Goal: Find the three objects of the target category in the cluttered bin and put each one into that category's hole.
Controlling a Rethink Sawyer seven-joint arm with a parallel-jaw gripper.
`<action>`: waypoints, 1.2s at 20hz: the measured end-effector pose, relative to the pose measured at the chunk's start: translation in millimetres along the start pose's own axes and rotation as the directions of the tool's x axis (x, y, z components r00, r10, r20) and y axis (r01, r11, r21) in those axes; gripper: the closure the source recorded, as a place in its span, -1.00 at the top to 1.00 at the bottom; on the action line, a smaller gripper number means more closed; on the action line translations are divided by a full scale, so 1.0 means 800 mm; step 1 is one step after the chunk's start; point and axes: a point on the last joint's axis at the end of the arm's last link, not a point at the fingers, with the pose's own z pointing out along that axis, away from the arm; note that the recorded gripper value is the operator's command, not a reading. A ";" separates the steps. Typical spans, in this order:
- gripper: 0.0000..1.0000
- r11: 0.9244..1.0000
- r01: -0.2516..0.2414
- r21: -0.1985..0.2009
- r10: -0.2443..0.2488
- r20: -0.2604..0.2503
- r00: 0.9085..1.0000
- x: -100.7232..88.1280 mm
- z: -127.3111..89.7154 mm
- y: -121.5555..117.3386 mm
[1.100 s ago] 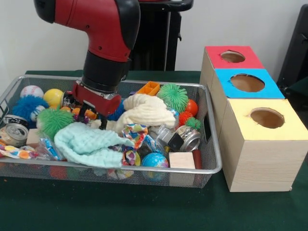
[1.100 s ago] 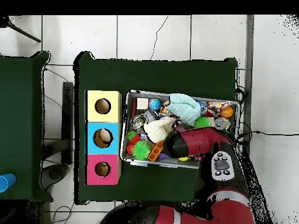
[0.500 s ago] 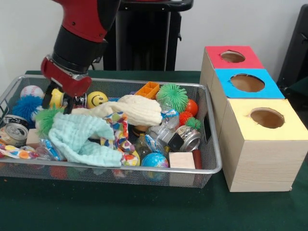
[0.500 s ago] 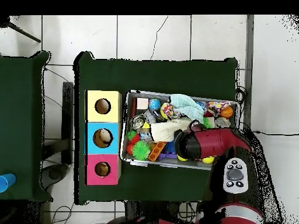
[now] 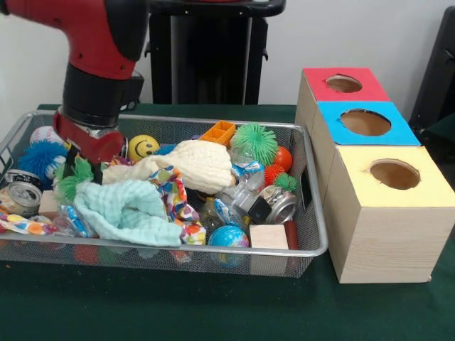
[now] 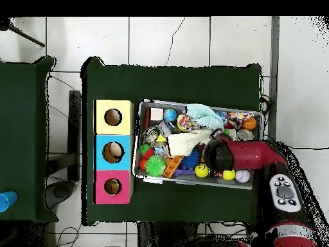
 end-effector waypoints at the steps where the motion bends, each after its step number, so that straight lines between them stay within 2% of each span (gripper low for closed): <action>1: 1.00 0.999 -0.039 -0.026 0.038 -0.020 0.999 -0.003 0.004 -0.003; 2: 1.00 0.996 -0.078 -0.051 0.076 -0.041 0.996 -0.006 0.008 -0.006; 3: 1.00 0.993 -0.096 -0.063 0.093 -0.051 0.994 -0.008 0.009 -0.007; 4: 1.00 0.988 -0.128 -0.085 0.122 -0.068 0.990 -0.012 0.010 -0.010; 6: 1.00 0.982 -0.155 -0.108 0.146 -0.085 0.986 -0.017 0.009 -0.011; 8: 1.00 0.980 -0.162 -0.116 0.150 -0.104 0.983 -0.017 0.008 -0.009; 9: -1.00 0.981 -0.155 -0.116 0.141 -0.121 0.983 -0.015 0.006 -0.002; 15: -1.00 0.983 -0.136 -0.124 0.118 -0.143 0.983 -0.007 0.000 0.019; 20: -1.00 0.986 -0.100 -0.135 0.081 -0.142 0.987 0.004 -0.008 0.045; 24: -1.00 0.986 -0.079 -0.149 0.059 -0.139 0.989 0.011 -0.025 0.062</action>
